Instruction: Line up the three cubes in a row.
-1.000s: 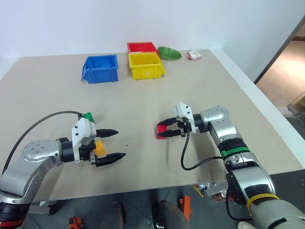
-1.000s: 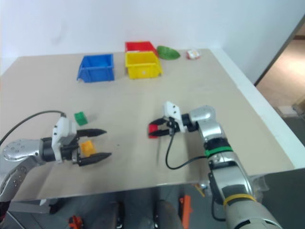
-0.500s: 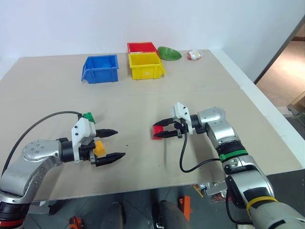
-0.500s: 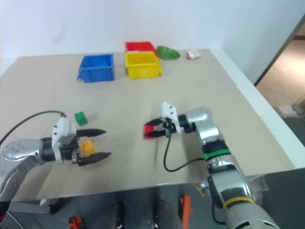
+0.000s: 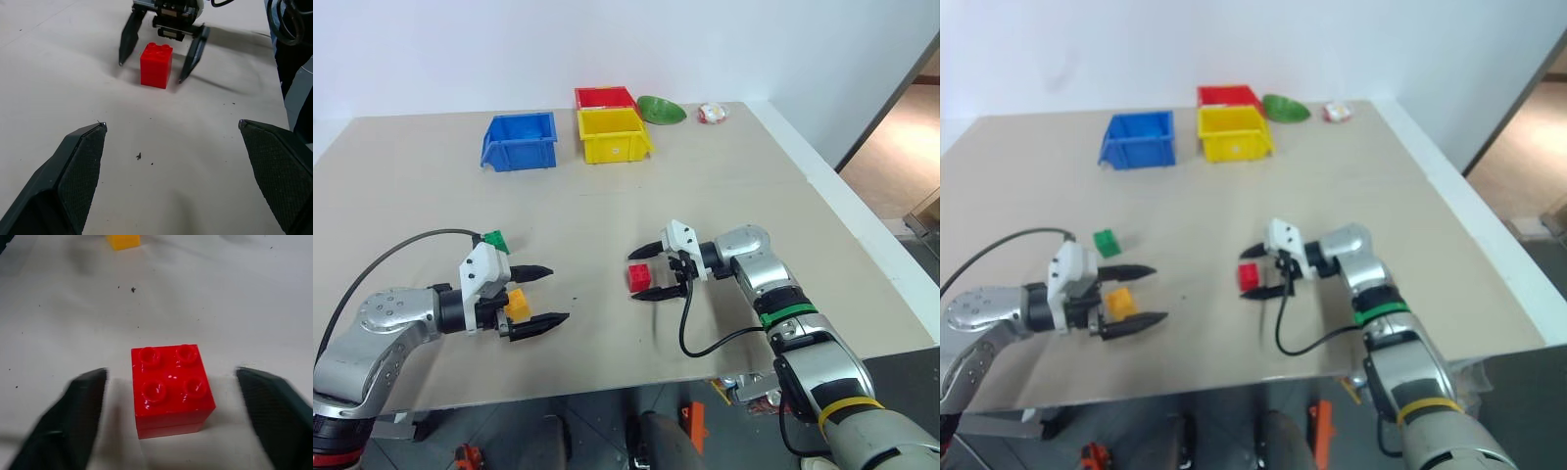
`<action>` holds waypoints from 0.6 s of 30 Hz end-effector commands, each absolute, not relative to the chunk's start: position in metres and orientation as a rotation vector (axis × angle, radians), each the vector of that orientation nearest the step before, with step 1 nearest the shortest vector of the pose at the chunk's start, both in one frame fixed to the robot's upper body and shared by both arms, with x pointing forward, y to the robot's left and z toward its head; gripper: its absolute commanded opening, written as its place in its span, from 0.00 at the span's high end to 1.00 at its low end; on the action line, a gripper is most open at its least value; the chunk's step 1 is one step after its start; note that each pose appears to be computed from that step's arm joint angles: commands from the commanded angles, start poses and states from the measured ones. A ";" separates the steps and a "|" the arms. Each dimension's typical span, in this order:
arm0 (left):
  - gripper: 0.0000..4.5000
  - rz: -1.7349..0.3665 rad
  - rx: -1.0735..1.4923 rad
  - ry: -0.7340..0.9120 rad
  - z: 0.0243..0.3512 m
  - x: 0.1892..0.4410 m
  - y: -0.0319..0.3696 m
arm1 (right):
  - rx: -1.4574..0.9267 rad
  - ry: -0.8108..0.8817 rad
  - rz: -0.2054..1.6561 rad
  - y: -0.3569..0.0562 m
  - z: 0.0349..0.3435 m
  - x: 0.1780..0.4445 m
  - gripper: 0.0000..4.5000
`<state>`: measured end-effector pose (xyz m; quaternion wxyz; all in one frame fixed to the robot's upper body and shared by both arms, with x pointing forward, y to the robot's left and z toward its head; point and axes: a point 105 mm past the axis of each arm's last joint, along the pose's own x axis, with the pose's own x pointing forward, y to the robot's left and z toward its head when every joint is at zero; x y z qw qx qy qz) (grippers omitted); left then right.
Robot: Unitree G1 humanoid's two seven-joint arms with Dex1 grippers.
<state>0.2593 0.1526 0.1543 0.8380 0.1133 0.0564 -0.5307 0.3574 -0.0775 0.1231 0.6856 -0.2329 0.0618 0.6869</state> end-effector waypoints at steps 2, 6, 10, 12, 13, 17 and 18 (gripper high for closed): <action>0.00 -1.046 0.259 0.043 0.171 0.261 0.159 | -0.507 -0.008 1.535 -0.071 0.163 0.356 0.01; 0.00 -0.890 0.246 -0.014 0.187 0.268 0.175 | -0.418 -0.087 1.476 -0.069 0.191 0.355 0.01; 0.00 -0.548 0.200 -0.079 0.208 0.287 0.213 | -0.341 -0.148 1.412 -0.070 0.211 0.348 0.01; 0.00 -0.342 0.160 -0.062 0.207 0.299 0.236 | -0.334 -0.178 1.377 -0.071 0.216 0.345 0.01; 0.00 -0.231 0.116 -0.048 0.203 0.305 0.247 | -0.333 -0.192 1.345 -0.072 0.217 0.346 0.01; 0.00 -0.057 0.046 -0.018 0.195 0.317 0.250 | -0.330 -0.213 1.288 -0.074 0.220 0.347 0.01; 0.00 -0.030 0.018 -0.025 0.195 0.319 0.248 | -0.336 -0.214 1.282 -0.074 0.220 0.347 0.01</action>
